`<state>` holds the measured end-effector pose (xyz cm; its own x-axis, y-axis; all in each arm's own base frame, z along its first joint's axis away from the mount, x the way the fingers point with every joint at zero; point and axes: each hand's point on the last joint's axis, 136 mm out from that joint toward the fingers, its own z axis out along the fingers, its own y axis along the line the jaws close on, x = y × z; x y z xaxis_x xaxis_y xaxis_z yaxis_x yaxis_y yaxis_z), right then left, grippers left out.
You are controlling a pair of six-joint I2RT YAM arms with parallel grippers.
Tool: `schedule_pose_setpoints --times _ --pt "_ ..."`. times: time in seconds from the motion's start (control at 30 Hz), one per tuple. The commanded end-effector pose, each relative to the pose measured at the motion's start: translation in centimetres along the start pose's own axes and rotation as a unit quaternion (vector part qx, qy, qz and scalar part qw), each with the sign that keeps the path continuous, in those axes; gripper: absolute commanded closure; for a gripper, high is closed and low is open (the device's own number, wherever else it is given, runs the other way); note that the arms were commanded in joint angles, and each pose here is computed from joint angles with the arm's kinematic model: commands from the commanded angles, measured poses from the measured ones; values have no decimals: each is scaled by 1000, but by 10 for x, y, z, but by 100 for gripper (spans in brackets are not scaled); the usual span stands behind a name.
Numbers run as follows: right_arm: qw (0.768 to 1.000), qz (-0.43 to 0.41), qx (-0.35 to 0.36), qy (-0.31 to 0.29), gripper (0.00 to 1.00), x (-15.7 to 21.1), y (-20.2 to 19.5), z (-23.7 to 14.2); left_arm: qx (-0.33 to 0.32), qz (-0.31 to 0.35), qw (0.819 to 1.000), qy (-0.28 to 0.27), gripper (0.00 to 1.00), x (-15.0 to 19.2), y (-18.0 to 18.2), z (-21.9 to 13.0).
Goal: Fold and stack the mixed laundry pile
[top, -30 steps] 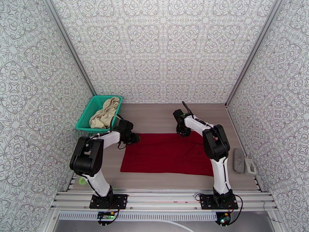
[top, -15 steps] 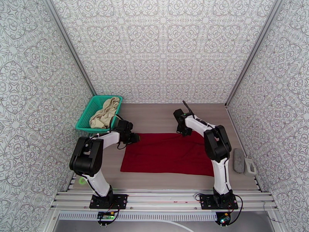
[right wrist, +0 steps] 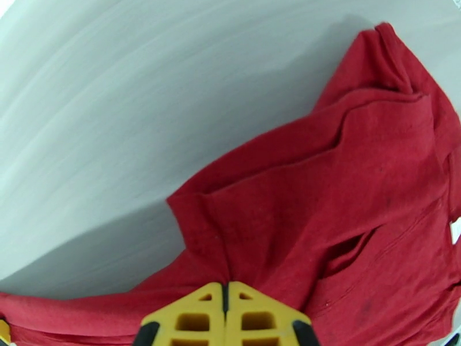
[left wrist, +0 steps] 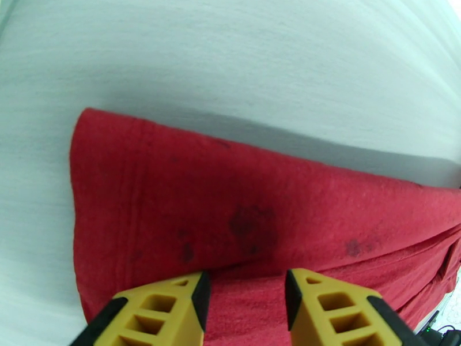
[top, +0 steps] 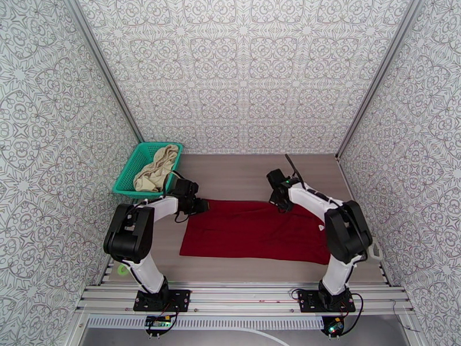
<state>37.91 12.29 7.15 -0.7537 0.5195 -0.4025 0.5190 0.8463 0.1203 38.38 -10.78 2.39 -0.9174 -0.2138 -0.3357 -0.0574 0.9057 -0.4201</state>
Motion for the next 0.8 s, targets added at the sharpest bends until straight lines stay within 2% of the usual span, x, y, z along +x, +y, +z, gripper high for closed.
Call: schedule_pose_setpoints --times 0.0,0.07,0.17,0.3,0.43,0.6,0.7,0.77 --pt "998 48 -15 -36 98 -8 -5 -5 -40 -23 997 54 57 36 29 17" --pt "998 46 -12 -40 84 -11 -4 -3 -39 -23 998 54 57 35 29 17" --pt "998 42 -11 -39 79 -17 1 0 -38 -23 998 54 57 34 29 17" --pt "998 45 -8 -40 79 -25 2 5 -38 -24 997 55 57 36 29 17" --pt "998 50 -5 -37 84 -32 1 11 -38 -24 997 56 57 37 30 17" --pt "999 40 -6 -15 85 -37 2 19 -39 -24 997 56 57 36 30 15" --pt "999 39 -14 -6 90 -36 6 22 -39 -24 997 55 57 36 30 14" --pt "999 39 -21 2 90 -34 10 24 -38 -24 997 55 57 36 30 14"
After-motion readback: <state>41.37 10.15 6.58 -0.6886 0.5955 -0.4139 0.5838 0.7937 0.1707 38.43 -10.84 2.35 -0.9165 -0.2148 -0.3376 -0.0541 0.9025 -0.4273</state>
